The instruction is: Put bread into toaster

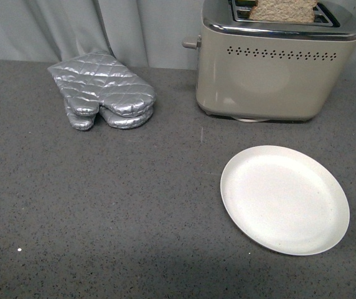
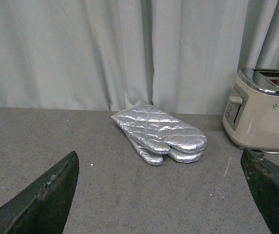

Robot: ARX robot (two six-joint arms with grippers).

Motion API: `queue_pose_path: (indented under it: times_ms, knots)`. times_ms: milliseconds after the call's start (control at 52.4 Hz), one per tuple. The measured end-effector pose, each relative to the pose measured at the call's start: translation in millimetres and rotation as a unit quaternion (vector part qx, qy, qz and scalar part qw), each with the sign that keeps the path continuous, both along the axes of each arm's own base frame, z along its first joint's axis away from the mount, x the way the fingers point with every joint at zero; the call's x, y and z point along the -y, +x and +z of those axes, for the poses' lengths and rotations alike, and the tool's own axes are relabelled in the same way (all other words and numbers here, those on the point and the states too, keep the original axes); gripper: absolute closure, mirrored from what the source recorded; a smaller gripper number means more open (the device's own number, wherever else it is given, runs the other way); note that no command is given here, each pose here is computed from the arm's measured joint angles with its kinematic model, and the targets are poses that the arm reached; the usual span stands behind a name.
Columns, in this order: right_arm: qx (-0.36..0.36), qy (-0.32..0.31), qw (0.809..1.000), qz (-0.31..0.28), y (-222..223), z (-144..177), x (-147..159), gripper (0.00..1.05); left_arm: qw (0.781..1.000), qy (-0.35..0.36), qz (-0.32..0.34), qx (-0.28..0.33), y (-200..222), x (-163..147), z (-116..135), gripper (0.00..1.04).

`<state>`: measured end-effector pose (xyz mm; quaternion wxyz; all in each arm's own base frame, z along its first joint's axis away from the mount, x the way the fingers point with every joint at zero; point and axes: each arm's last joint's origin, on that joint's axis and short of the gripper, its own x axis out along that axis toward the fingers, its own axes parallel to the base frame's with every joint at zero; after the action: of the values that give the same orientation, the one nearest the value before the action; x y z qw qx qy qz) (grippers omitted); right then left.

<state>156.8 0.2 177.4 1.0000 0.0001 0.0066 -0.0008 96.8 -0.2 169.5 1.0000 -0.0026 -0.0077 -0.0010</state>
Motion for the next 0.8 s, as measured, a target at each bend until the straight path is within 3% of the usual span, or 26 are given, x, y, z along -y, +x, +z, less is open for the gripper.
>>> queue_pose_path:
  times_ms: [324, 802]
  knots:
    - [-0.002, 0.000, 1.000, 0.001, -20, -15, 0, 1.04, 1.000, 0.000, 0.000, 0.000, 0, 0, 0, 0.07]
    - [0.010, 0.000, 1.000, 0.001, -38, -9, 0, 1.04, 1.000, 0.000, 0.000, 0.000, 0, 0, 0, 0.07]
